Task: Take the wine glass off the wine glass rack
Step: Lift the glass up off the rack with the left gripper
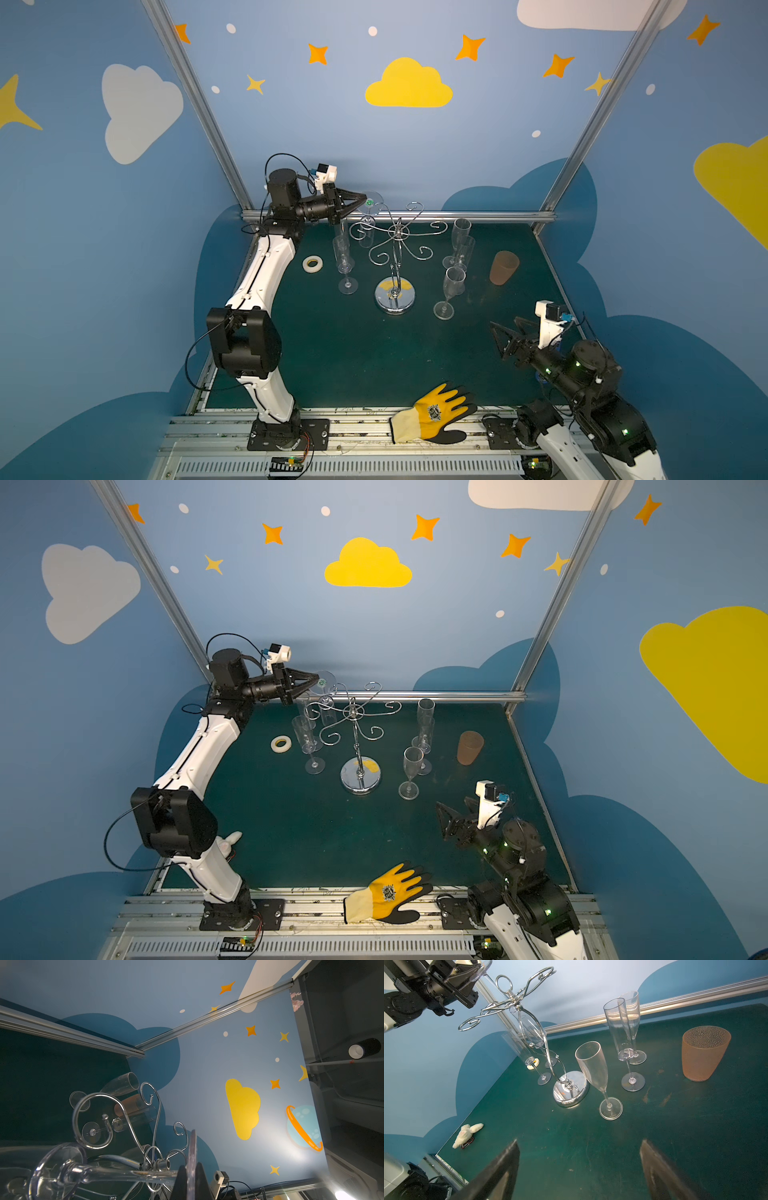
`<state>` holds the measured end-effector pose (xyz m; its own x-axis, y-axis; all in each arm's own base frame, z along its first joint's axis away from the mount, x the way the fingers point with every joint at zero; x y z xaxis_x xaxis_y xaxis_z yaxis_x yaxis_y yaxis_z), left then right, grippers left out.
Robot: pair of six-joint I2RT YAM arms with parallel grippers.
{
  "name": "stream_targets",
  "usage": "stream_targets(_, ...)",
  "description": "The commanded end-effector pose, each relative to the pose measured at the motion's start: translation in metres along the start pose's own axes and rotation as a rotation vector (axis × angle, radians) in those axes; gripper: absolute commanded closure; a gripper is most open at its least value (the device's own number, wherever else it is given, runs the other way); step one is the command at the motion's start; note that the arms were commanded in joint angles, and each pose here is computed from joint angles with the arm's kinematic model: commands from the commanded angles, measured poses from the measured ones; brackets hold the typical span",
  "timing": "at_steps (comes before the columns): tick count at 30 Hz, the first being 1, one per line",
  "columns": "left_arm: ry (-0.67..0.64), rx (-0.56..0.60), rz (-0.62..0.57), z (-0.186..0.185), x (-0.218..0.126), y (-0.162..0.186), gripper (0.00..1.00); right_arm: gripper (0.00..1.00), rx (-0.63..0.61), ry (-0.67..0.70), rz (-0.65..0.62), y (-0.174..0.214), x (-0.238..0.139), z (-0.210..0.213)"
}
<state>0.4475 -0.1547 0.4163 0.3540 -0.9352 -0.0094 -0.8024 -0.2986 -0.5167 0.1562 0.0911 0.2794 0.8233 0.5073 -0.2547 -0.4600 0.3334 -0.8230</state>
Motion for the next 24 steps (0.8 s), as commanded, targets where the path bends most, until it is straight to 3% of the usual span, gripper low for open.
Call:
stream_targets(1,0.033,0.078,-0.034,-0.023,-0.01,-0.009,0.97,0.11,0.004,-0.001,0.004,0.002,0.002,-0.001)
stream_targets(12,0.067,0.164,-0.084,-0.034,-0.011,-0.04,0.97,0.11,-0.004,0.011,0.005,0.001,0.001,-0.002)
stream_targets(20,-0.004,0.374,-0.104,-0.063,-0.02,-0.039,0.97,0.1,-0.04,0.004,-0.013,-0.011,0.003,0.004)
stream_targets(24,-0.07,0.539,-0.116,-0.087,-0.026,-0.025,0.97,0.1,-0.063,-0.019,-0.032,-0.029,0.006,0.016)
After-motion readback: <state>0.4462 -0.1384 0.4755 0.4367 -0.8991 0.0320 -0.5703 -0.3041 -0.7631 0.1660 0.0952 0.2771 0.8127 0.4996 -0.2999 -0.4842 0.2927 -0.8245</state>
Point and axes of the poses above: each gripper's point midway between its finger pads, its own x axis out along the fingers, its own z axis along the line the jaws close on, y = z × x, the point moved 2 cm from there along -x, back along the fingers, and after that the axes turned 9 degrees about x, right-handed, at the moved point
